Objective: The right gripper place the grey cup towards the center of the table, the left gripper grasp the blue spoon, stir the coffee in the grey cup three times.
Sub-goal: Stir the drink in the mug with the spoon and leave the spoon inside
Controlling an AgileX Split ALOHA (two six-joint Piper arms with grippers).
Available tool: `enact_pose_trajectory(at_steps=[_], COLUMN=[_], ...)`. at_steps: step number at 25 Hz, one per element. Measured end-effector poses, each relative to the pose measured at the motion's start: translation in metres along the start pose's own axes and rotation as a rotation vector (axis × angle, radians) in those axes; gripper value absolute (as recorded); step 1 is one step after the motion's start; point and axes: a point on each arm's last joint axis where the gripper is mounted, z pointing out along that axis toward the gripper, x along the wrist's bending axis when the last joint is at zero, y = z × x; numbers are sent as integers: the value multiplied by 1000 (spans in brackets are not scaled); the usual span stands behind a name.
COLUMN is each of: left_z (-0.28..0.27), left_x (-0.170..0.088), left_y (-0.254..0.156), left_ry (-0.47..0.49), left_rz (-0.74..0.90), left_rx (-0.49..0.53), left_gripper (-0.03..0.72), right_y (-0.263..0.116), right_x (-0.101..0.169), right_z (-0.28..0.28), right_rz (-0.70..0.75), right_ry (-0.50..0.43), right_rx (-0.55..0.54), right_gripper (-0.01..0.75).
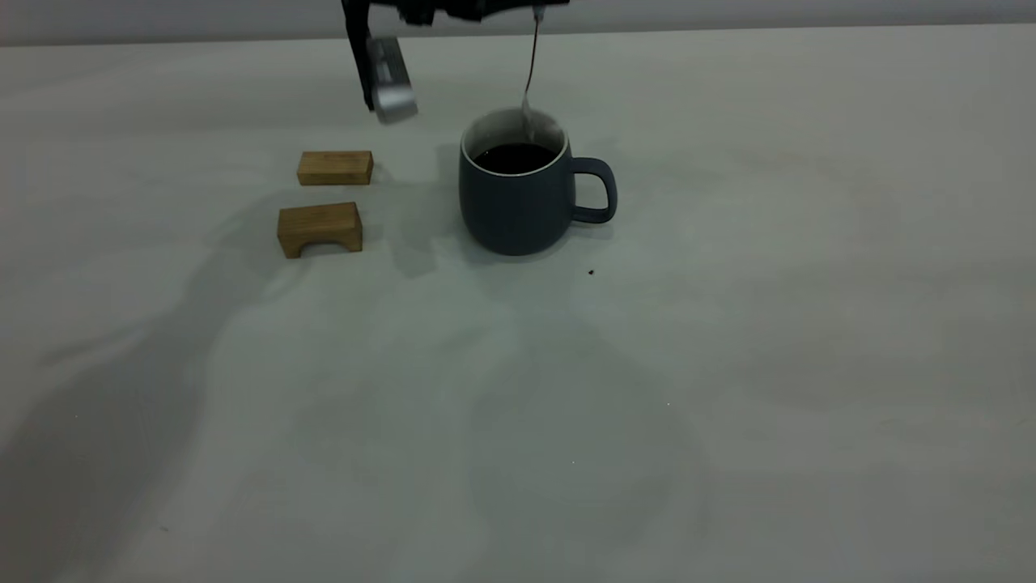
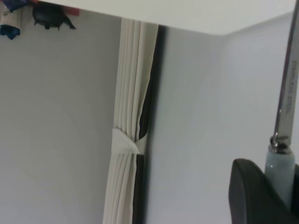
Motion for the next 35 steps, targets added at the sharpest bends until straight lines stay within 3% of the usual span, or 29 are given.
enact_pose_trajectory(at_steps=[9, 17, 24, 32, 35], left_z=[10, 1, 12, 23, 20], left_x=[1, -13, -13, 1, 5], left_y=[36, 43, 48, 47, 50], left_ry=[22, -68, -95, 36, 98], left_rz=[-60, -71, -73, -32, 5], left_rx=[-48, -90, -66, -17, -44], left_gripper=[127, 127, 127, 127, 127], right_y=[0, 0, 0, 0, 0], right_x=[0, 0, 0, 0, 0], right_z=[0, 0, 0, 0, 0], right_rz=[0, 0, 0, 0, 0], right_ry=[0, 0, 0, -1, -1], right_rx=[0, 0, 0, -1, -1], right_gripper=[500, 500, 500, 500, 500])
